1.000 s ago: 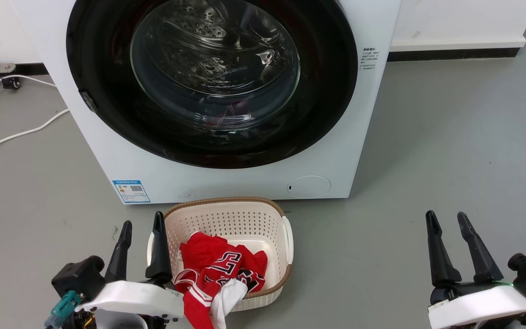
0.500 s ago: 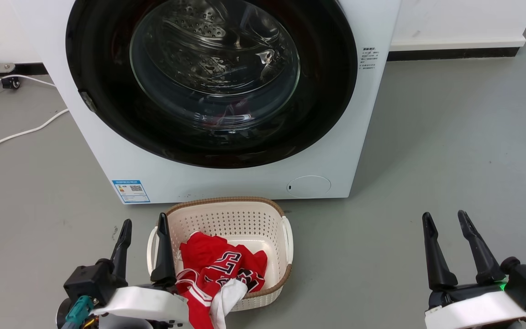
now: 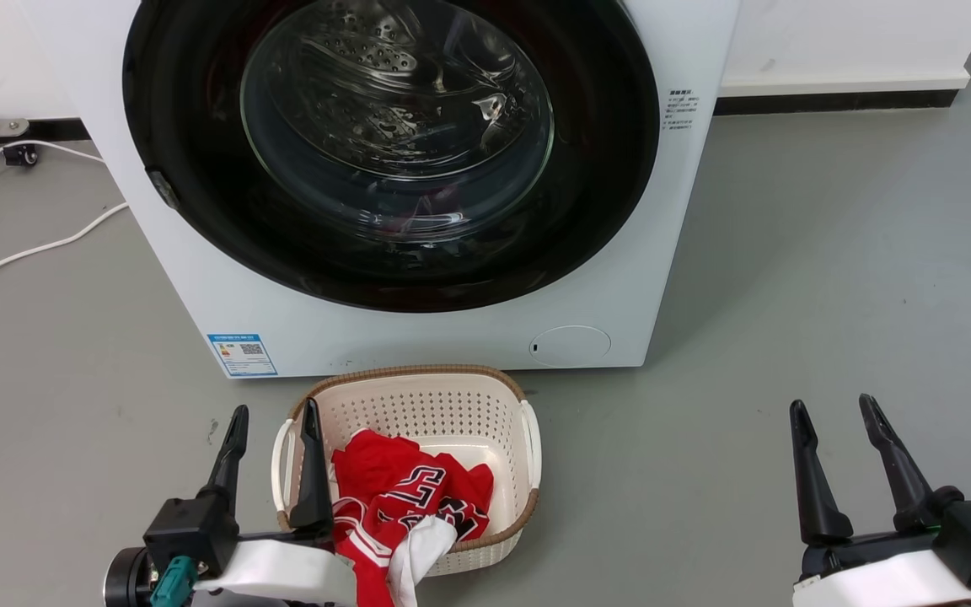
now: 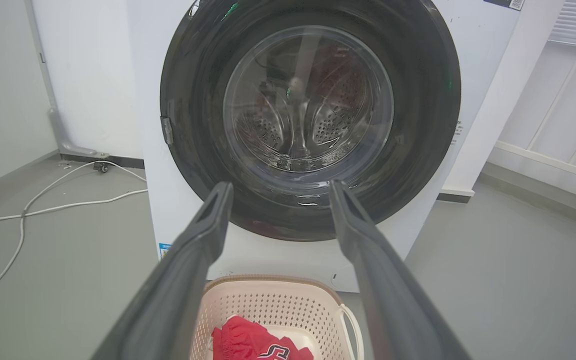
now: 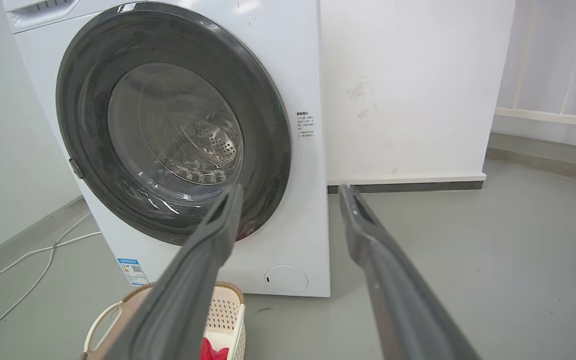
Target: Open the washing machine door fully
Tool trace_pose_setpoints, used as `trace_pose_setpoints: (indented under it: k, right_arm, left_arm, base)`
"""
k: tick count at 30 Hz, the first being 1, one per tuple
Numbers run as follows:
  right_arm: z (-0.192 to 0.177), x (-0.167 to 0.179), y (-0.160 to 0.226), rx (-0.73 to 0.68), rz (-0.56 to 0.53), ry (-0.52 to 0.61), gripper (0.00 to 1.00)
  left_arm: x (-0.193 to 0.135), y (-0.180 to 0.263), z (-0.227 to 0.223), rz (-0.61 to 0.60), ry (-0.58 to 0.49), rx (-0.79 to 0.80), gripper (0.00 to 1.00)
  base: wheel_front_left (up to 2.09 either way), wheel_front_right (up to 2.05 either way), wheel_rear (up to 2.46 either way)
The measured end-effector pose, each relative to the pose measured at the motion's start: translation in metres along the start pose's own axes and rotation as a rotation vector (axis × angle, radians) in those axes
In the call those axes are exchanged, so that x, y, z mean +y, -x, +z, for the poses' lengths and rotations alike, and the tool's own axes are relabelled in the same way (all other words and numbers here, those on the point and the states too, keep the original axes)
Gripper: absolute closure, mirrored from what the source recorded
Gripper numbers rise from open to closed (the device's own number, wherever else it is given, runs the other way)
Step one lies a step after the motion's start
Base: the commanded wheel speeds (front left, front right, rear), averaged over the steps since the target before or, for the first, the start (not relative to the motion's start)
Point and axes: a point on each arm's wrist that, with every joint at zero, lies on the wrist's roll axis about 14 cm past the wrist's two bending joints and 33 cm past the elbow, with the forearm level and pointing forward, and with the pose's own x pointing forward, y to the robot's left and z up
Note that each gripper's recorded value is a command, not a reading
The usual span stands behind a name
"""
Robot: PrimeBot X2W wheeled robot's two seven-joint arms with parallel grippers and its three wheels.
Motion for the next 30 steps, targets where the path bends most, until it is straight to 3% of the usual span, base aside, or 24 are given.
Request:
trace_pose_setpoints:
  k: [21,30]
  right_arm:
    - [-0.007,0.004,0.009,0.005,0.018,0.054,0.00]
    - [-0.013,0.003,0.011,0.024,0.009,0.019,0.00]
  left_arm:
    - [-0.002,0.008,-0.007,-0.018,-0.124,-0.002,0.00]
    - [0.000,0.009,-0.010,-0.013,-0.125,0.005,0.00]
  base:
    - [0.00,0.00,0.00]
    - [0.00,0.00,0.00]
